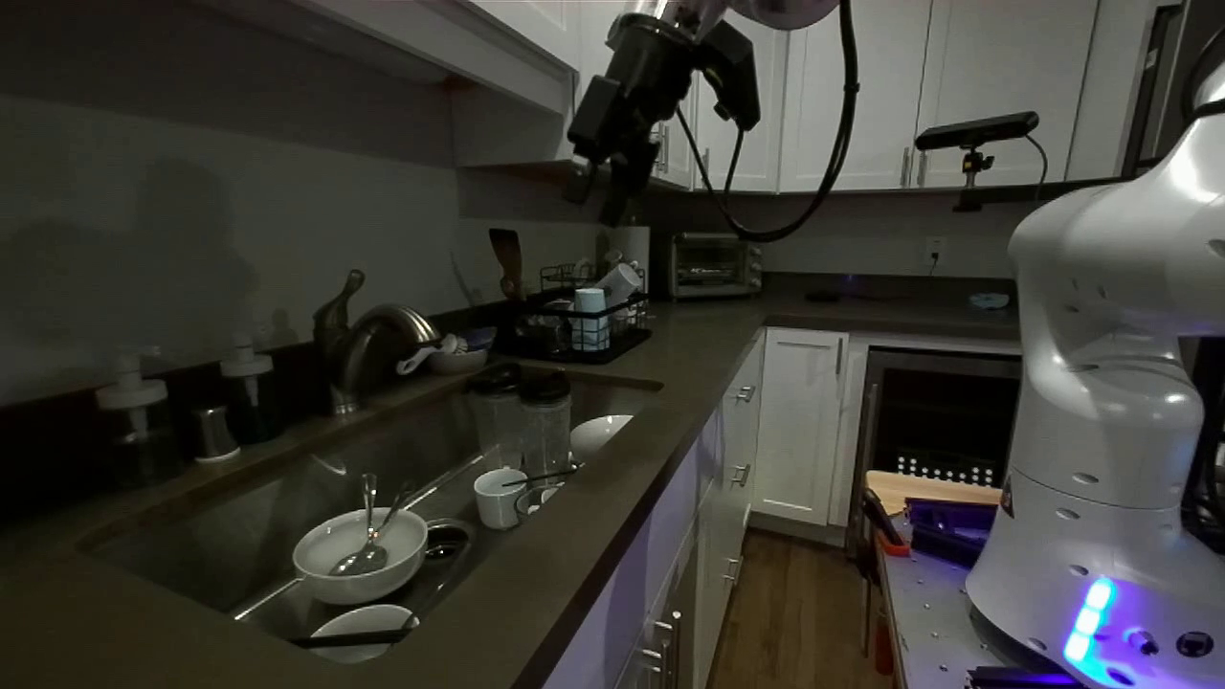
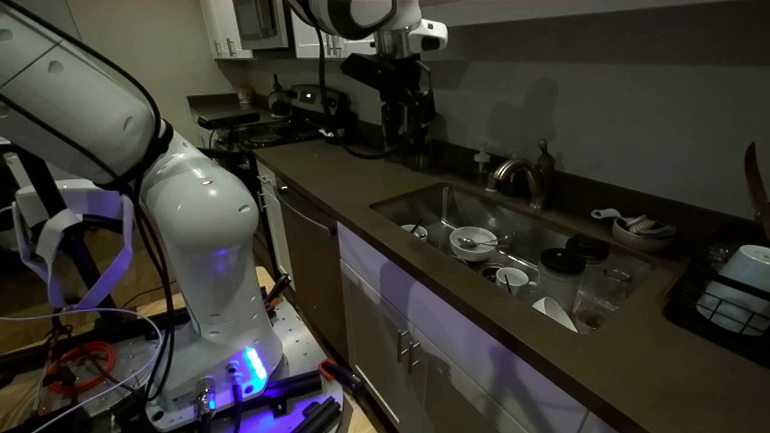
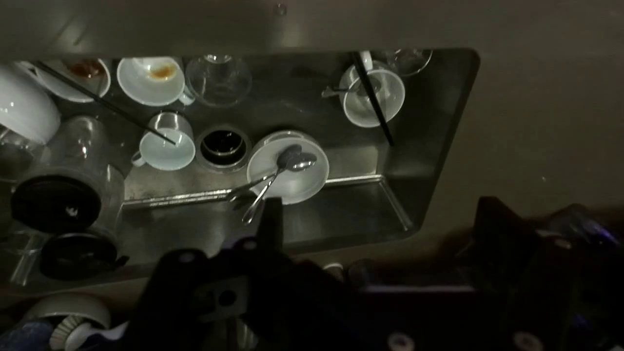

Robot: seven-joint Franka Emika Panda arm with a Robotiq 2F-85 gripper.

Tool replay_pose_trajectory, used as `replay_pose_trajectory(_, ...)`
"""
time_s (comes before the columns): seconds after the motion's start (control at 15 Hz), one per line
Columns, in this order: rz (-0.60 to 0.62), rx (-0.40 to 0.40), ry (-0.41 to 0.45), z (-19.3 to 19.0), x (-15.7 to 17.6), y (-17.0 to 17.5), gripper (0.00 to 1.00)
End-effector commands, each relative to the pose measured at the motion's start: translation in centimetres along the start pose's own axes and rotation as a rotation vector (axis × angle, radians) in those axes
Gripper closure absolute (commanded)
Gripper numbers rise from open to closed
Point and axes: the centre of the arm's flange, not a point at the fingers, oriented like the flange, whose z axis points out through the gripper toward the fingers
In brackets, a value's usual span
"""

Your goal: Lift u the tap handle

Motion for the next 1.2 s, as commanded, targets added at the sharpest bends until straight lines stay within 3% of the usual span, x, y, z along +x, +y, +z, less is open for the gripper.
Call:
replay_pose_trajectory(0.0, -0.036, -0.05, 0.081, 1.8, 5.2, 1.0, 0.0)
replay_pose_trajectory(0.53, -0.067, -0.095, 0.271, 5.1, 12.7, 2.3, 0.0)
replay_pose_trajectory(0.6, -0.033, -0.076, 0.237, 4.1, 10.2, 1.7, 0.0)
replay_pose_trajectory(0.93, -0.033, -0.078, 0.237, 4.5, 10.6, 1.7, 0.0)
replay_pose_trajectory(1.0, -0.046, -0.114, 0.28, 6.0, 10.4, 1.5, 0.0)
replay_pose_trajectory(1.13, -0.051, -0.114, 0.336, 7.1, 10.3, 1.2, 0.0)
